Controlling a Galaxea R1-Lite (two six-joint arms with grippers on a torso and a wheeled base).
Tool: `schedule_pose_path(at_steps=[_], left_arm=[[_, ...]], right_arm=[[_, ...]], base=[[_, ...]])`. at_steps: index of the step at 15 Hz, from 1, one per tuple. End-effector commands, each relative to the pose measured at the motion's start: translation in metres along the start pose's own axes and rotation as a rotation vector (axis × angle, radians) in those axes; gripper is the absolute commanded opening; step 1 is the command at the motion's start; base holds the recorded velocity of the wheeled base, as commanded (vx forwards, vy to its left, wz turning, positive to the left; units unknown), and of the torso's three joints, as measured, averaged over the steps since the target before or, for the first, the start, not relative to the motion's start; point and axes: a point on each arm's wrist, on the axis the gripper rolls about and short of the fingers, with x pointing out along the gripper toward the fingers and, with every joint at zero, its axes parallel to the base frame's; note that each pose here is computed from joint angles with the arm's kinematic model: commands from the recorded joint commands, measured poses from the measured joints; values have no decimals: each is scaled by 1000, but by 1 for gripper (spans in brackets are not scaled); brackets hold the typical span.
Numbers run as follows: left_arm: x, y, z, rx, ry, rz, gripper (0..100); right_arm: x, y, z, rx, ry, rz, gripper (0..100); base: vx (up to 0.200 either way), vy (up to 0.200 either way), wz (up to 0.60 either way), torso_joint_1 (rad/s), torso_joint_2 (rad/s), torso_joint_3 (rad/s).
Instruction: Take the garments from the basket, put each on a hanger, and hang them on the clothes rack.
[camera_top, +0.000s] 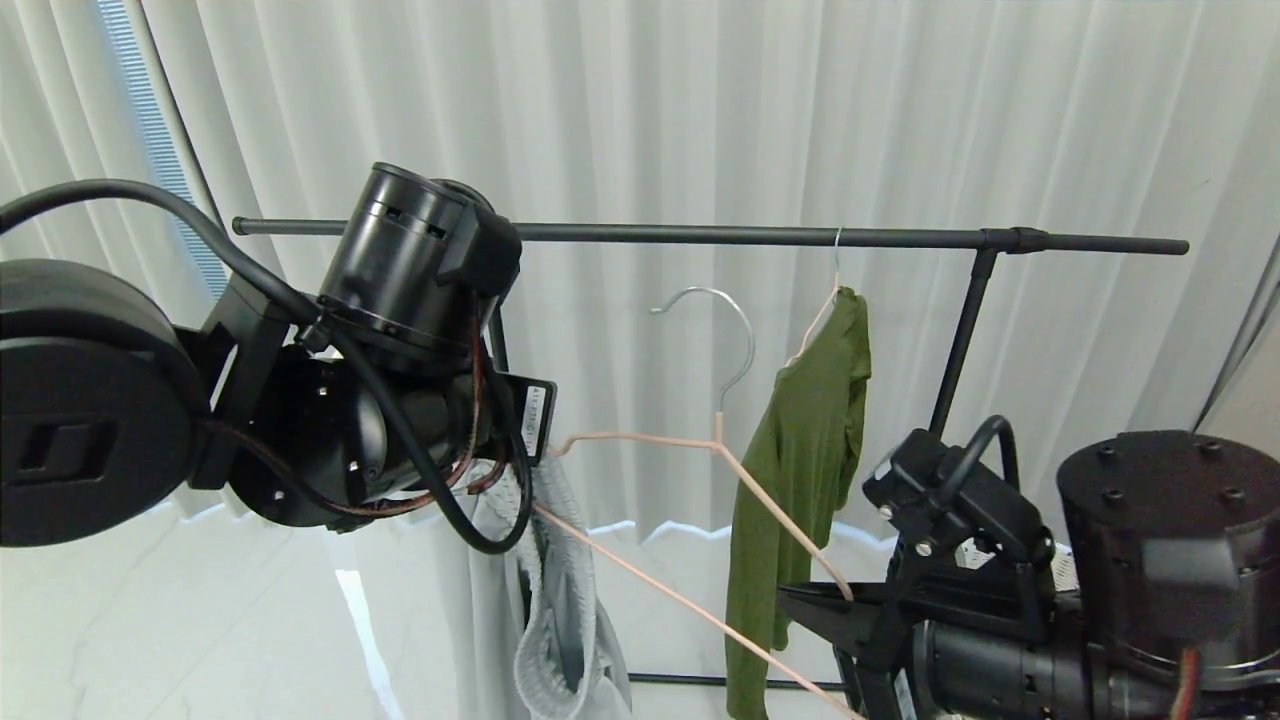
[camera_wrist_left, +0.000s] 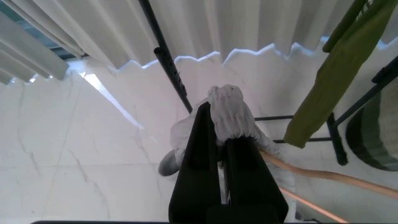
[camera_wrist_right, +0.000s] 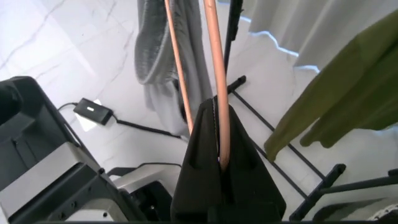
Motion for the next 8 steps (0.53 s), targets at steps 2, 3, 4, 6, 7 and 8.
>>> schedule_pose_path(at_steps=[2, 3, 4, 6, 7, 8], left_arm=[[-6, -4, 1, -24, -15, -22, 0], [-11, -8, 5, -51, -32, -42, 0], [-17, -13, 9, -79, -51, -65, 0], [-27, -21, 15, -105, -81, -107, 0], [-34, -27, 18, -114, -97, -137, 0], [-39, -30, 20, -123, -108, -157, 0]], right_arm=[[29, 8, -8, 2, 48, 17, 0], [33, 12, -9, 12, 48, 27, 0], [38, 16, -12, 26, 53, 27, 0], [49, 23, -14, 48, 42, 6, 0], [56, 28, -12, 82, 20, -3, 0], [62, 30, -10, 105, 3, -13, 0]], base=[[0, 0, 0, 0, 0, 0], [0, 0, 0, 0, 0, 0], [0, 0, 0, 0, 0, 0], [0, 0, 0, 0, 0, 0], [0, 0, 0, 0, 0, 0], [0, 0, 0, 0, 0, 0]])
